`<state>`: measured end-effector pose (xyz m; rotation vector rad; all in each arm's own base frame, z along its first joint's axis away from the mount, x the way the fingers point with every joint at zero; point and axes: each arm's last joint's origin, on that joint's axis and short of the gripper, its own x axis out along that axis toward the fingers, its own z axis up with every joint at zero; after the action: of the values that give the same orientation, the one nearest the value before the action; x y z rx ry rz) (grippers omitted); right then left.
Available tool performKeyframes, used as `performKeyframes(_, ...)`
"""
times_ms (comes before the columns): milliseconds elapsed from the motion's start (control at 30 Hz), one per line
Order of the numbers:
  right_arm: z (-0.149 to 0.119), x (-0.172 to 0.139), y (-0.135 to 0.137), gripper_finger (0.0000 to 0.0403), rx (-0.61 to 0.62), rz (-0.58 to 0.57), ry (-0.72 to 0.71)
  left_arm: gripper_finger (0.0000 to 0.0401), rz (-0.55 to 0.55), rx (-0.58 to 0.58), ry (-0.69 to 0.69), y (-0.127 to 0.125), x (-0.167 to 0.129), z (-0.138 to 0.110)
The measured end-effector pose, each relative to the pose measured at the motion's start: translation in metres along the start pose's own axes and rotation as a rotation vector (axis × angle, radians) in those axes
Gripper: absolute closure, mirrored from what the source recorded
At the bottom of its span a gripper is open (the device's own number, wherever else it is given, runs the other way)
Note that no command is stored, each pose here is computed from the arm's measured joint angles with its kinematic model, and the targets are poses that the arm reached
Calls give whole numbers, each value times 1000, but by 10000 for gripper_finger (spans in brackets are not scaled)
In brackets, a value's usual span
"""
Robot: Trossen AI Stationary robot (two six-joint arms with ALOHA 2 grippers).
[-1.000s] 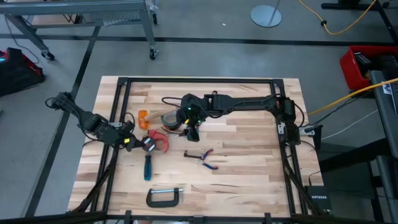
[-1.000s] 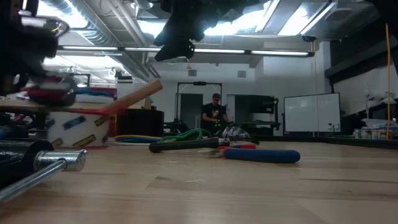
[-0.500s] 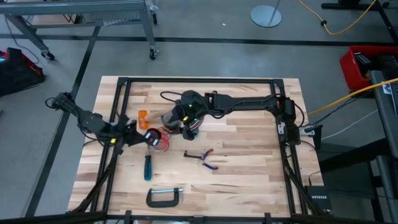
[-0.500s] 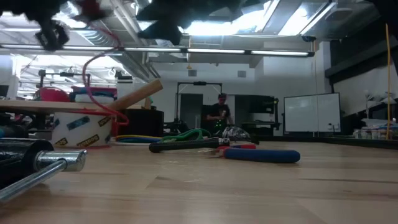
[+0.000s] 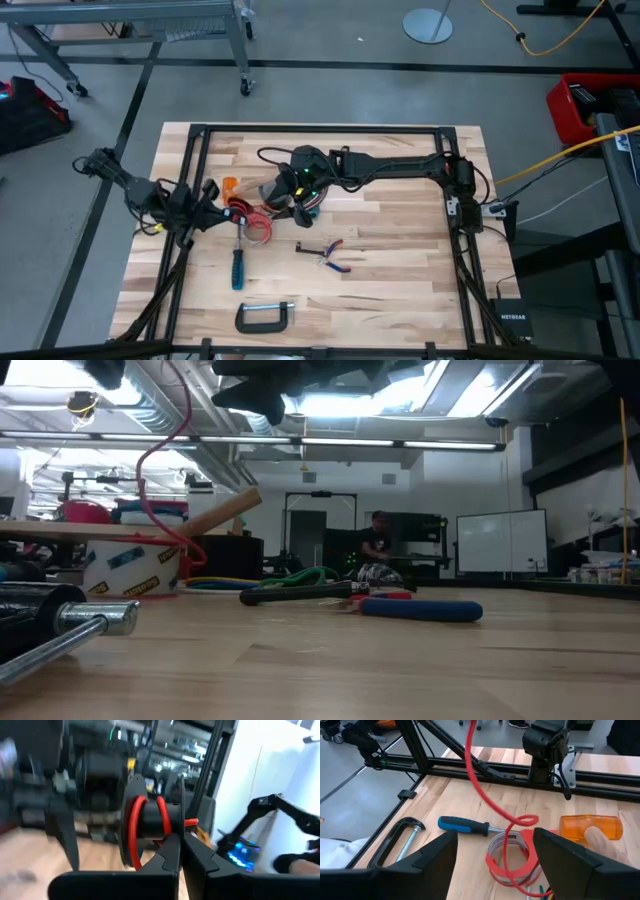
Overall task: Coil cords
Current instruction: Uncoil the red wire from the black spool
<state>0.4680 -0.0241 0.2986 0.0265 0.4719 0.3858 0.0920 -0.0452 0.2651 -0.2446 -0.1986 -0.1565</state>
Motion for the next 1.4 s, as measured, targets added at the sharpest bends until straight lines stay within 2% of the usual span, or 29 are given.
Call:
performKeyframes(133,6,0,-1,137,-27,-6,-55,401,0,149,-49,-1,0,5)
performKeyframes(300,16,-1,-1,137,-73,-16,-150,401,0,192,-59,-1,0,6)
performKeyframes(467,15,3,4,137,-79,29,-151,401,4,259,-86,-1,0,9)
performKeyframes(700,8,18,12,137,-132,-30,-127,401,1,272,-115,-2,0,12)
performKeyframes(900,10,28,17,137,-200,-150,-166,401,-2,280,-92,-3,4,8)
performKeyframes(1033,12,28,16,137,-208,-169,-184,401,-3,286,-77,-4,7,6)
performKeyframes(1167,11,29,14,156,-202,-170,-181,401,-2,283,-88,-6,11,6)
performKeyframes(1400,4,37,13,220,-198,-135,-169,401,-5,302,-101,-8,15,5)
